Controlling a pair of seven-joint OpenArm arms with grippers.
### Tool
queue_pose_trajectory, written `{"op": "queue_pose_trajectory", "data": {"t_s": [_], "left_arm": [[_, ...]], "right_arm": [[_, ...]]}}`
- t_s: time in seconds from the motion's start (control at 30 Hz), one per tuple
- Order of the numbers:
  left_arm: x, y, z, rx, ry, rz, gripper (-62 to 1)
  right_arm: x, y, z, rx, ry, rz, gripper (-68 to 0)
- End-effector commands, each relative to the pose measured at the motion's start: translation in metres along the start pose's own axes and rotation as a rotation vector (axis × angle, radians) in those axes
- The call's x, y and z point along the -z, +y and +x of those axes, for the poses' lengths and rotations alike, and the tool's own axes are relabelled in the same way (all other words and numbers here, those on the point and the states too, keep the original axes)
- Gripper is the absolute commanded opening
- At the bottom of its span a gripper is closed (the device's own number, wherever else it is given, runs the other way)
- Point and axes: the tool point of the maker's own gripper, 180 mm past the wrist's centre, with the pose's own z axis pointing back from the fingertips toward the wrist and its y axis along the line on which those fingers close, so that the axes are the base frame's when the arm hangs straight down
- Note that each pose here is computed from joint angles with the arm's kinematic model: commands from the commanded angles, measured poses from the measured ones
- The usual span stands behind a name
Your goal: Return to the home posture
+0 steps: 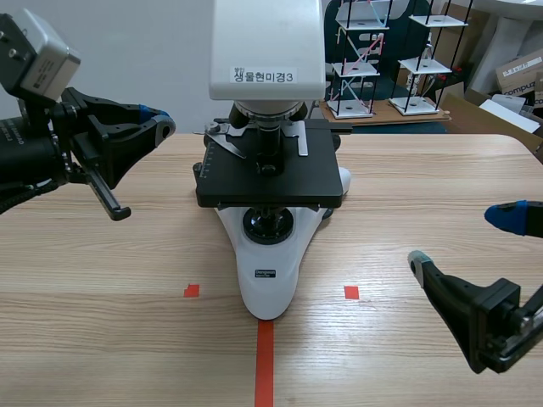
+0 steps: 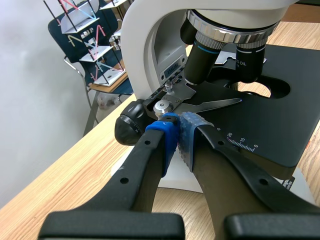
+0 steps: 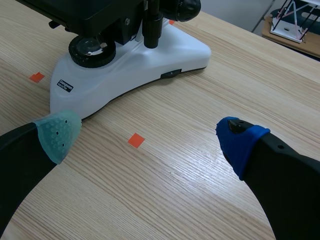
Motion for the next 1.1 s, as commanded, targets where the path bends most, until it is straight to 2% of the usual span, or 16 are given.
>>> {"op": "queue_pose_trajectory", "data": {"t_s": [0.0, 1.07], "left_arm": [[0.0011, 0.0025, 0.007, -0.002, -0.024, 0.008, -59.6], [-0.0046, 0.0002, 0.0021, -0.011, -0.018, 0.01, -59.6]], "right_arm": [[-0.0003, -0.0035, 0.0099, -0.011, -0.031, -0.005, -8.0], [-0.0003, -0.0034, 0.0105, -0.011, -0.035, -0.005, -8.0]]}}
